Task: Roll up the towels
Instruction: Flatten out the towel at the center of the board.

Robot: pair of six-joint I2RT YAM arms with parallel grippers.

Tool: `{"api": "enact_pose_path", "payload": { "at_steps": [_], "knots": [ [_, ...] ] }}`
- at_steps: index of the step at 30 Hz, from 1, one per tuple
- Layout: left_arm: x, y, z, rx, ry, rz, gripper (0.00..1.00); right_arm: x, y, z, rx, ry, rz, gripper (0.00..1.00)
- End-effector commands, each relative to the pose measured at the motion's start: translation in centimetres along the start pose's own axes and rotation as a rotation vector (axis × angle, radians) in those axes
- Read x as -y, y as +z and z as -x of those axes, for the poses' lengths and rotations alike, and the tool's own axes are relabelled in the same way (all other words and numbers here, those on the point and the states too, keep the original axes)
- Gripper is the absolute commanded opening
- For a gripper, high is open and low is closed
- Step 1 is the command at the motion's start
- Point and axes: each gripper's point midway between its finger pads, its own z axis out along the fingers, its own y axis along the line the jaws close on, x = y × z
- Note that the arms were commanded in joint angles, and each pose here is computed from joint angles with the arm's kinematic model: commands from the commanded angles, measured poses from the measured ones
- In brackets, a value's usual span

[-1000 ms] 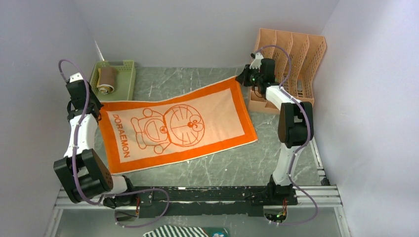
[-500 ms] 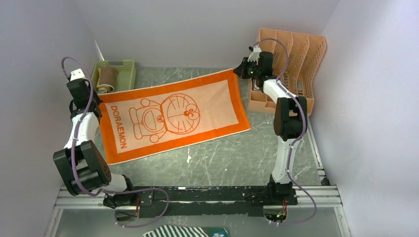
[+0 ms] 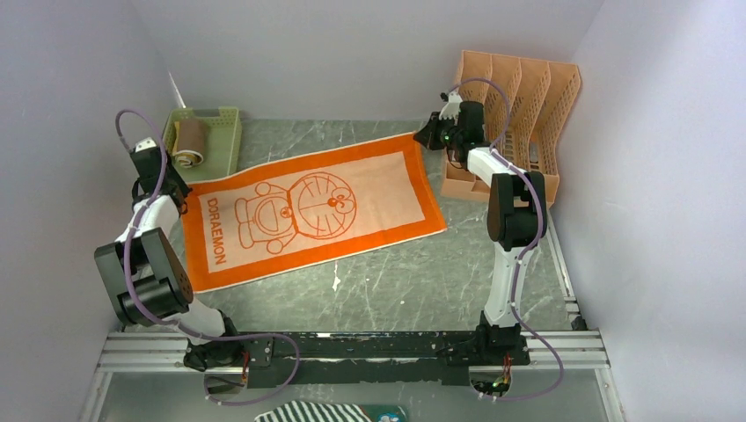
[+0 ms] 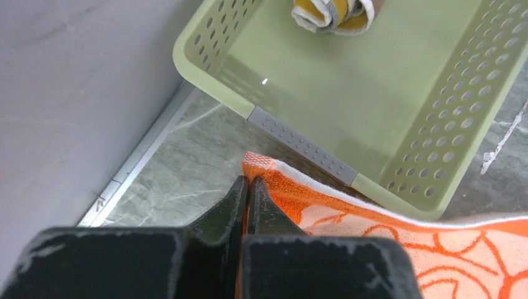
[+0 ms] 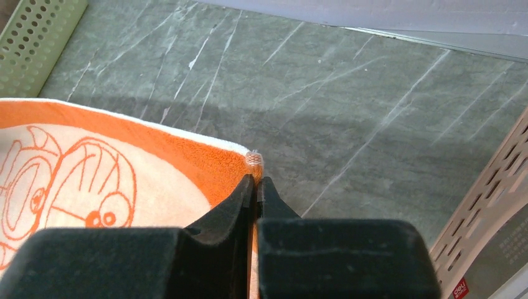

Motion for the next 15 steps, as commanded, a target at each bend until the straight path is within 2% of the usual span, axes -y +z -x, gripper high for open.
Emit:
{"api": "enact_pose_path", "payload": {
  "at_steps": [1,8,15],
  "knots": [
    [0.3,1.5,-0.7,-0.048,-0.056,0.004,0.07,0.2,0.0,0.7,0.024,-0.019,0.011,0.0],
    [1.0,5.6,-2.9,-0.109,-0.067,-0.005,0.07,0.5,0.4,0.1,0.01,-0.018,0.009,0.0],
    [2.4,9.3,-1.3,-0.098,-0.081,-0.04,0.07,0.9,0.6,0.0,0.001,-0.031,-0.001,0.0]
  ]
}}
